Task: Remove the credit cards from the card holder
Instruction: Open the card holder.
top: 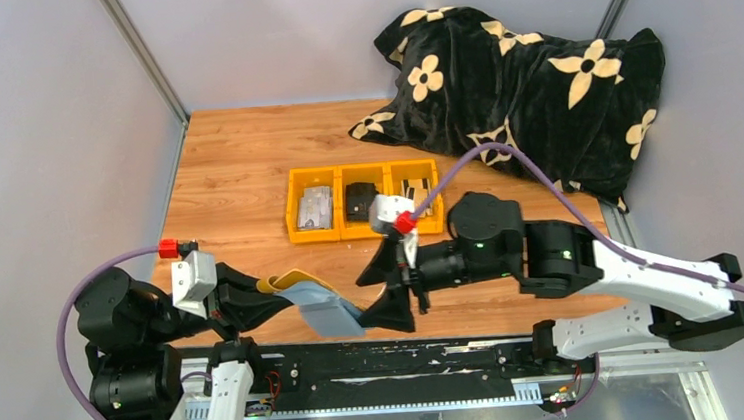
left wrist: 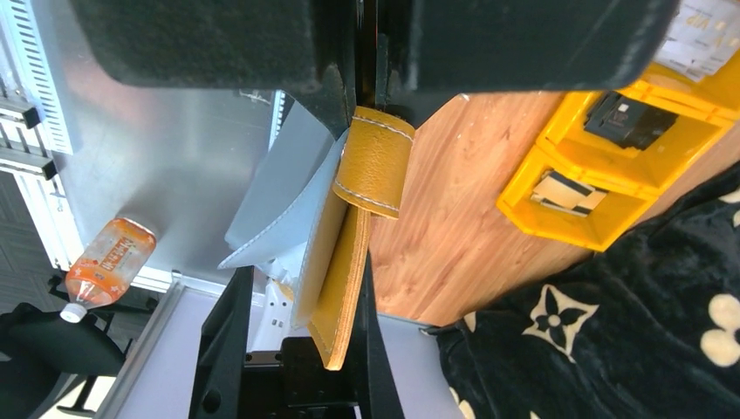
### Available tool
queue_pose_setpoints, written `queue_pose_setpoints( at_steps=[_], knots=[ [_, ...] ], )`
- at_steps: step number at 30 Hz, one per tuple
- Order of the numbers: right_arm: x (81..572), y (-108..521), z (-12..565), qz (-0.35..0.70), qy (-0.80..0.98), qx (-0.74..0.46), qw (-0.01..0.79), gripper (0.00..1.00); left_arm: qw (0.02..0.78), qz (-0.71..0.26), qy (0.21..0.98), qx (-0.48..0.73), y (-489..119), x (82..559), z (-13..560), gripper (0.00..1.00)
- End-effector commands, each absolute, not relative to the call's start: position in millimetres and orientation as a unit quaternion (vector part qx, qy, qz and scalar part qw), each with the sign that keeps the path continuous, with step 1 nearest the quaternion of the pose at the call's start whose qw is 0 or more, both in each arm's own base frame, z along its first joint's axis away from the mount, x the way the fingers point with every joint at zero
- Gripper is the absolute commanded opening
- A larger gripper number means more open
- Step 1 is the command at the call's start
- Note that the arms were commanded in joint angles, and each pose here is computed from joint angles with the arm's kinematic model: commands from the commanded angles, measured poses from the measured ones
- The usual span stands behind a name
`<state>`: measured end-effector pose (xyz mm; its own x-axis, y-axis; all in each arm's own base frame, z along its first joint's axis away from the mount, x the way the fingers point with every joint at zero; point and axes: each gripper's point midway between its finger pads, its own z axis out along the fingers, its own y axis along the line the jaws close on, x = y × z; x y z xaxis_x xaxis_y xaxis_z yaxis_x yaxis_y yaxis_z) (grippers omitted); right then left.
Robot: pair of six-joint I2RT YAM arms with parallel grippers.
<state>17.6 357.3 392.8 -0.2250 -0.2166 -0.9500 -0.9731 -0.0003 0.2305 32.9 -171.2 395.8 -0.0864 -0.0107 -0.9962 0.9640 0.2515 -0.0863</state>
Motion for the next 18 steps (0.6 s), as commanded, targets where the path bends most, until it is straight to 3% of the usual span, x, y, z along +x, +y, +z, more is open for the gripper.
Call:
queue_pose_setpoints(
  at_steps=[1,8,15,18],
  knots=[
    [1.5,328.9,414.3,0.547,0.563,-0.486,0.384,0.68,0.517,-0.478,0.581,0.407,-173.1,26.4,406.7,0.0],
    [-13.6,331.7,428.4,0.577,0.534,-0.5,0.364,0.7,0.512,-0.485,0.586,0.399,-173.5,24.3,410.2,0.0],
    [-4.6,351.3,418.8,0.554,0.564,-0.501,0.352,0.54,0.51,-0.487,0.586,0.398,-174.1,19.9,413.9,0.0],
    [-7.2,352.9,419.6,0.558,0.56,-0.505,0.347,0.39,0.512,-0.486,0.585,0.399,-174.2,19.2,414.8,0.0]
  ],
)
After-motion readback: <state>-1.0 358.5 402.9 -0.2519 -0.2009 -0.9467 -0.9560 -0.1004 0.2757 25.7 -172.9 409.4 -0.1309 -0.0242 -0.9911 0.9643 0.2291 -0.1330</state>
